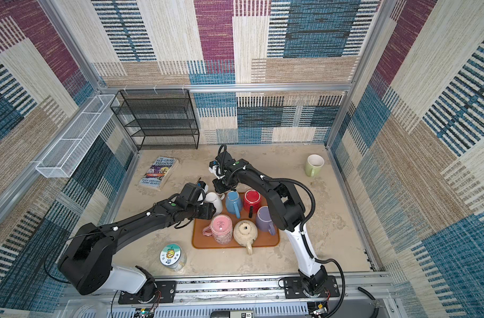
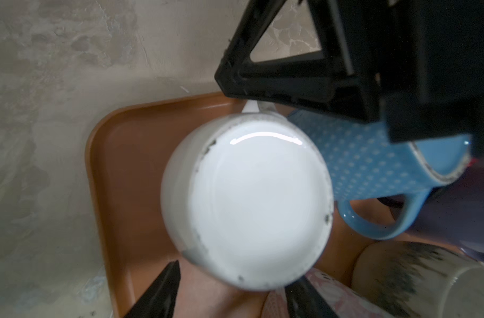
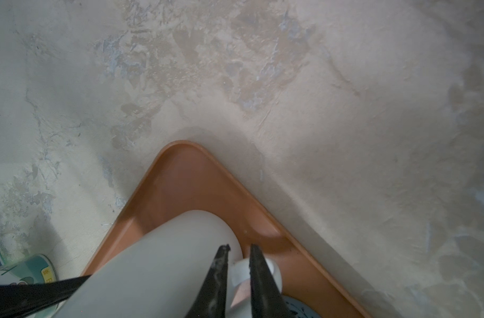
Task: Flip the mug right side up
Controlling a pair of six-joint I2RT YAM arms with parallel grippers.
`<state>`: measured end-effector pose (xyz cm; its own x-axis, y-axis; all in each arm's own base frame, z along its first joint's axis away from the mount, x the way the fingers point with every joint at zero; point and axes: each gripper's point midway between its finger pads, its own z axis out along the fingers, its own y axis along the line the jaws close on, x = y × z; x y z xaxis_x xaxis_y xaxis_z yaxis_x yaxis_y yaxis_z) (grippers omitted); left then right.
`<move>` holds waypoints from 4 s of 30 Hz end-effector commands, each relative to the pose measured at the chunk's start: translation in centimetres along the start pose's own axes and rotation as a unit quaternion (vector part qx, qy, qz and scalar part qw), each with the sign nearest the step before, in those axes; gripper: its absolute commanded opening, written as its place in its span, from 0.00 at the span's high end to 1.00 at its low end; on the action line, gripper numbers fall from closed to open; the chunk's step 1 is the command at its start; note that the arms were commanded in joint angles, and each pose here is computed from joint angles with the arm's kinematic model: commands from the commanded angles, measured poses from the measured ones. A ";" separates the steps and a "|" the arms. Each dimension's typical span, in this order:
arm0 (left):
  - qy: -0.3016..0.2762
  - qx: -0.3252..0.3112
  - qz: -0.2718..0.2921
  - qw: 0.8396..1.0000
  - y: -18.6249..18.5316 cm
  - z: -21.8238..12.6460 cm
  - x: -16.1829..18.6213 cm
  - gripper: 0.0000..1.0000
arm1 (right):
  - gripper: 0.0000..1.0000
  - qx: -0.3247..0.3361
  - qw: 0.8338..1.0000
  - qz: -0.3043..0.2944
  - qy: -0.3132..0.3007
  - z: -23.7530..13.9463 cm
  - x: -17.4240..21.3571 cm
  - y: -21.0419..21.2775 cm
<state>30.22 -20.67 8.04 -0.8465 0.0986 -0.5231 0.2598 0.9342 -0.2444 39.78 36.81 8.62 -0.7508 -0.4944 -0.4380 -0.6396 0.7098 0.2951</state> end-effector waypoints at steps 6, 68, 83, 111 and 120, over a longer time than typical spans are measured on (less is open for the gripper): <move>0.006 -0.049 -0.006 0.999 2.5 -0.1 0.5 0.36 | 0.83 0.016 1.000 -0.009 -0.011 -0.9 0.2 0.6; -0.055 0.002 0.046 0.997 1.7 -14.1 -0.3 0.17 | 0.43 0.074 0.976 -0.195 0.068 -2.7 4.3 4.0; -0.064 0.003 0.054 0.996 1.9 -14.6 0.0 0.17 | 0.50 0.068 0.973 -0.198 0.095 0.1 4.5 3.7; -0.066 0.015 0.041 0.997 2.0 -14.7 0.0 0.17 | 0.71 0.072 0.970 -0.206 0.108 0.5 5.1 5.6; -0.062 0.017 0.039 0.997 2.0 -14.5 0.2 0.17 | 0.81 0.073 0.970 -0.201 0.119 0.9 5.6 5.4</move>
<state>23.89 -13.62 19.35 -0.7622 0.1163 -0.6367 0.3255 0.9192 -0.2217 32.34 38.36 7.13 -0.4623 -0.8390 -0.2870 -0.8775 0.4794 0.0120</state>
